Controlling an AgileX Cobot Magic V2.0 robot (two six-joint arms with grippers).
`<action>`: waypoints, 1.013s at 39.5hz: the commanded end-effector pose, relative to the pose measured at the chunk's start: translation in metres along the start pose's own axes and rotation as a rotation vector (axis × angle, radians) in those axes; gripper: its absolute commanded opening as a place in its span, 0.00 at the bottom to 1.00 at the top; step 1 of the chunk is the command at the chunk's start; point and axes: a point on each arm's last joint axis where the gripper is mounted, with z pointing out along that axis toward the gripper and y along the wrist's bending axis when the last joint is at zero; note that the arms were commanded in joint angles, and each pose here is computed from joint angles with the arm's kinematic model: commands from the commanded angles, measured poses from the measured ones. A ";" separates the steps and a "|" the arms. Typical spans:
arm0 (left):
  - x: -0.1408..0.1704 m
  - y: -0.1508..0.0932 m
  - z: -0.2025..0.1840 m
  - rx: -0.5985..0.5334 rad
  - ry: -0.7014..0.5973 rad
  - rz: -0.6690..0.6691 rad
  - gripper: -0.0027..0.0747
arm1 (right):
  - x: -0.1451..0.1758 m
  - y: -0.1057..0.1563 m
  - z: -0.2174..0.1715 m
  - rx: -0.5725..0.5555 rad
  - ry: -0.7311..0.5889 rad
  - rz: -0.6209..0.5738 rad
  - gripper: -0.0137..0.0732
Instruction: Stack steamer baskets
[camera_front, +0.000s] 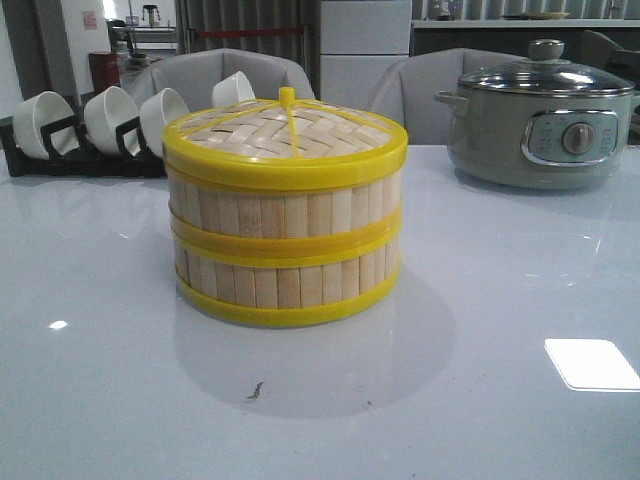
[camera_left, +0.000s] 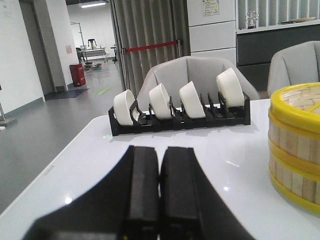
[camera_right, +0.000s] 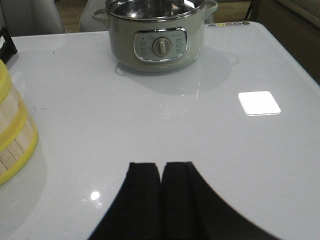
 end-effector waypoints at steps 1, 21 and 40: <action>-0.005 0.000 -0.001 0.001 -0.064 -0.007 0.15 | -0.017 0.001 -0.004 -0.001 -0.108 -0.003 0.21; -0.004 0.000 -0.001 0.001 -0.057 0.007 0.15 | -0.017 0.001 -0.004 -0.001 -0.108 -0.003 0.21; -0.004 0.000 -0.001 0.001 -0.057 0.007 0.15 | -0.017 0.001 -0.004 -0.001 -0.108 -0.003 0.21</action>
